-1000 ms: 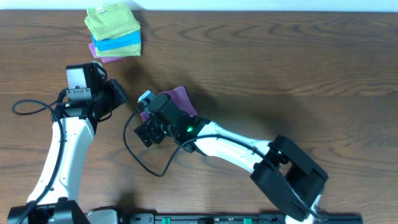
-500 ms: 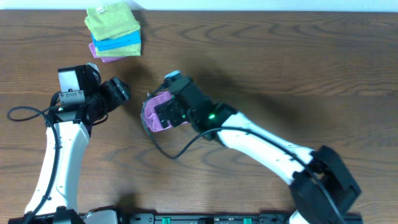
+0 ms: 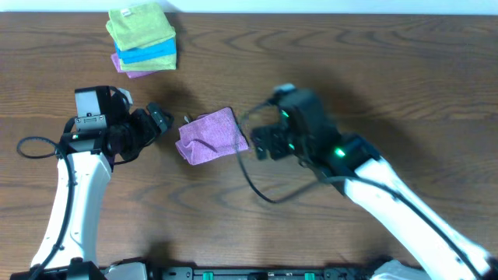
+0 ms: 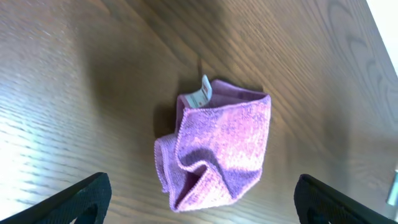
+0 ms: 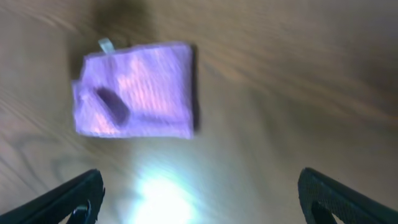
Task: Fold the cloth
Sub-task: 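Release the cloth and withdraw the right gripper to the right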
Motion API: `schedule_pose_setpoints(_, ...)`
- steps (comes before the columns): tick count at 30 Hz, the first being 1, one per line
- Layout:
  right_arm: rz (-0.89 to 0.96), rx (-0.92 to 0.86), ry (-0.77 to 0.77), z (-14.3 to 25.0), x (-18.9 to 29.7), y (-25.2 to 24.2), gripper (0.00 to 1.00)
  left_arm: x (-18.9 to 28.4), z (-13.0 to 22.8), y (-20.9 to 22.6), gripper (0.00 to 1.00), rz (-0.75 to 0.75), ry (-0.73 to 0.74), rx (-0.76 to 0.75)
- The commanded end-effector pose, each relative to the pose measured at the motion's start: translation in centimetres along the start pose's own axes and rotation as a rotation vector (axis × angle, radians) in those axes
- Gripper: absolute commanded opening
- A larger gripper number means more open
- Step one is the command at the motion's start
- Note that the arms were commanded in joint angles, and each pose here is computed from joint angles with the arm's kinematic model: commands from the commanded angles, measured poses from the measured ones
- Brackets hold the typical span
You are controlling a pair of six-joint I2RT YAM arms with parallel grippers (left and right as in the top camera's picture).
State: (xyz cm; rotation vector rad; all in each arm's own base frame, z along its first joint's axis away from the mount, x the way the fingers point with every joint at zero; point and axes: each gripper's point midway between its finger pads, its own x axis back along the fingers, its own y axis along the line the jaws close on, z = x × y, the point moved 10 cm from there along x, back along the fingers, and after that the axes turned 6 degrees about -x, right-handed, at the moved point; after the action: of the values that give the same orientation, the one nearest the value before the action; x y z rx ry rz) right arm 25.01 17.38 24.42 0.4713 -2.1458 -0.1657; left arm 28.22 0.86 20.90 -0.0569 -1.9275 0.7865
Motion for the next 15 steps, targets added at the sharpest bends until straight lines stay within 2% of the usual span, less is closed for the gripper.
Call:
schedule_pose_setpoints(1,0.011,-0.017,-0.039,2.0,2.2,-2.1,0.99,-0.5,1.1,0.5,0.95,0.036,0.048,0.05)
schedule_pose_setpoints(7,0.013,-0.089,-0.147,6.1,6.1,-5.0,0.99,-1.9,2.8,1.3,0.95,0.109,0.115,0.111)
schedule_pose_setpoints(15,0.029,-0.231,-0.184,11.5,8.3,-7.5,0.99,-3.8,5.2,2.9,0.95,0.151,0.167,0.213)
